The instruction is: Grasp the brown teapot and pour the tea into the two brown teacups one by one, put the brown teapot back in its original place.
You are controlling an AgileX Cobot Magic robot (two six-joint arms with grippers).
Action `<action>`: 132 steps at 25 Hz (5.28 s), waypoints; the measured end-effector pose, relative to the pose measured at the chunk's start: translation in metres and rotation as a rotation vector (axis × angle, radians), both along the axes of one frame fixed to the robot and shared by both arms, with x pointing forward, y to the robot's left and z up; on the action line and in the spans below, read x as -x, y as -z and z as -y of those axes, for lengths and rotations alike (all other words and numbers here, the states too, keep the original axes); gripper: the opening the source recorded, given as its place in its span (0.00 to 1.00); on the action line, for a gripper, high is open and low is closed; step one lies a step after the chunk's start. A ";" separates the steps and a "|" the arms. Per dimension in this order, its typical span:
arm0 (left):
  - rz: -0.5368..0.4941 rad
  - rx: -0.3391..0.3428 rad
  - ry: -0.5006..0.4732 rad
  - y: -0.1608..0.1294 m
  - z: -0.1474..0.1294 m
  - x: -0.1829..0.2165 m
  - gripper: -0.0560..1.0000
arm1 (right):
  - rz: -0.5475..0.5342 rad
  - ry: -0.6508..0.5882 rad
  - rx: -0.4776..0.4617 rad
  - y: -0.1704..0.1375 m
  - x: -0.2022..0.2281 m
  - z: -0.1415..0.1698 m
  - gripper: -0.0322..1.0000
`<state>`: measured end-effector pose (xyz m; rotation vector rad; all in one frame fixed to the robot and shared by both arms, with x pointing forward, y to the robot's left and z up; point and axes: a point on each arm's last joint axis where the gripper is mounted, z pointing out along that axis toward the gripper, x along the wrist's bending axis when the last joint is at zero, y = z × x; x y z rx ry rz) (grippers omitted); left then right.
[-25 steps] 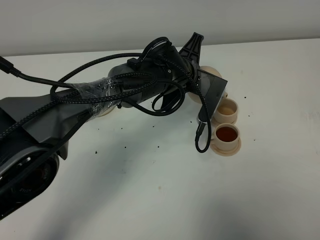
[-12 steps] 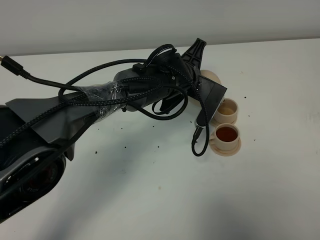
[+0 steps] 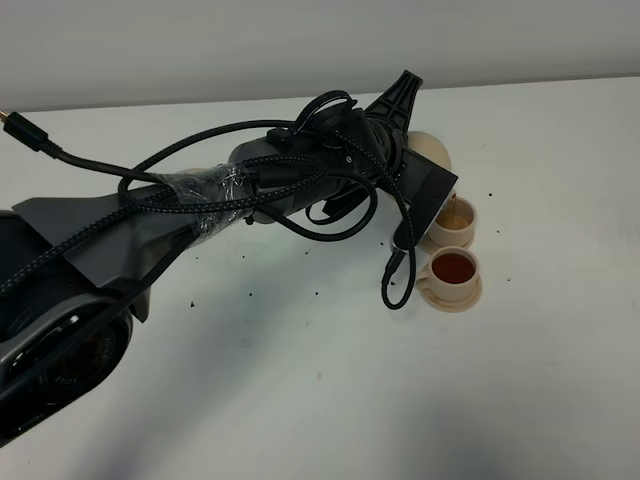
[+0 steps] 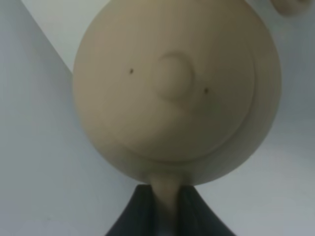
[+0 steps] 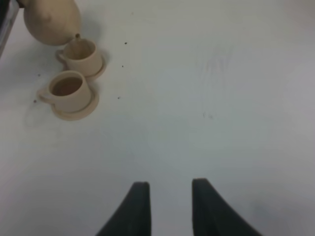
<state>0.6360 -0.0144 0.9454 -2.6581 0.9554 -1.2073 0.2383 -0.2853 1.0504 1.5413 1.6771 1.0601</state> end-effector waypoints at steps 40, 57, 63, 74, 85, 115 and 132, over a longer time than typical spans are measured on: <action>0.083 -0.090 0.139 -0.004 0.005 -0.001 0.20 | 0.000 0.000 0.000 0.000 0.000 0.000 0.26; 0.114 -0.108 0.208 -0.005 0.008 -0.001 0.20 | 0.000 0.000 0.000 0.000 0.000 0.000 0.26; 0.118 -0.119 0.219 -0.005 0.009 -0.001 0.20 | 0.000 0.000 0.000 0.000 0.000 0.000 0.26; 0.122 -0.134 0.233 -0.005 0.009 -0.001 0.20 | 0.000 0.000 0.000 0.000 0.000 0.000 0.26; 0.131 -0.146 0.241 -0.005 0.008 -0.002 0.20 | 0.000 0.000 0.000 0.000 0.000 0.000 0.26; 0.177 -0.178 0.279 -0.008 0.008 -0.005 0.20 | 0.000 0.000 0.000 0.000 0.000 0.000 0.26; 0.185 -0.189 0.287 -0.008 0.008 -0.005 0.20 | 0.000 0.000 0.000 0.000 0.000 0.000 0.26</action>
